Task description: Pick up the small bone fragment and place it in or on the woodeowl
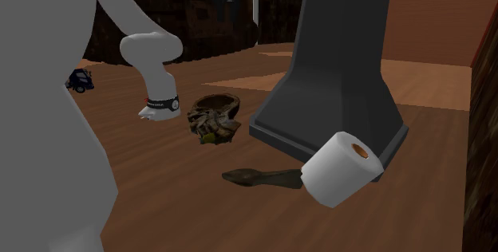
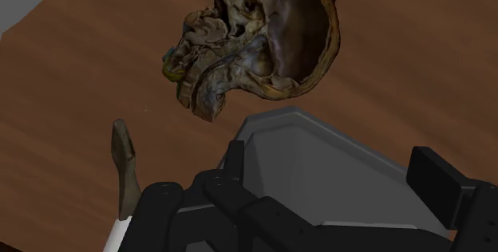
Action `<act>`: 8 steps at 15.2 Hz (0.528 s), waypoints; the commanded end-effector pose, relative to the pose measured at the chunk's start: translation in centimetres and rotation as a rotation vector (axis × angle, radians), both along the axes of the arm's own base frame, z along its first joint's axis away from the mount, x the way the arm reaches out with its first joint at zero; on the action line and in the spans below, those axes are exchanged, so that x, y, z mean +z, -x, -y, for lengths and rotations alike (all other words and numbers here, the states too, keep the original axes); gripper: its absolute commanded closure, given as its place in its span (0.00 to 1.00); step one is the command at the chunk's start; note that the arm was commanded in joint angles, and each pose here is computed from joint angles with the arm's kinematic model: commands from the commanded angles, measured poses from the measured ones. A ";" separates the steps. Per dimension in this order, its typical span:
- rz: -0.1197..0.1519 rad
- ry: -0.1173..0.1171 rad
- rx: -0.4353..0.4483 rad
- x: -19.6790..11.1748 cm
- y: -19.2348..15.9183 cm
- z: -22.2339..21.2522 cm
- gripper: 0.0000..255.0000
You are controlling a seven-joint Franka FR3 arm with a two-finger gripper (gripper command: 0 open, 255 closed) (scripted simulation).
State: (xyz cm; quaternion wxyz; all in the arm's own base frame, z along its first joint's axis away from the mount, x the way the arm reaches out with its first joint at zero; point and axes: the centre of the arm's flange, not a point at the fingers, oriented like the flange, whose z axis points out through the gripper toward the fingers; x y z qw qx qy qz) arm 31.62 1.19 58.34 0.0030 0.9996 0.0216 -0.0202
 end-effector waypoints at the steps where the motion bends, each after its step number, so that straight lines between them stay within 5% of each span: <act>1: 0.000 0.000 0.000 0.0 0.0 0.0 0.00; 8: -0.015 0.002 -0.012 -5.9 -4.8 5.4 0.00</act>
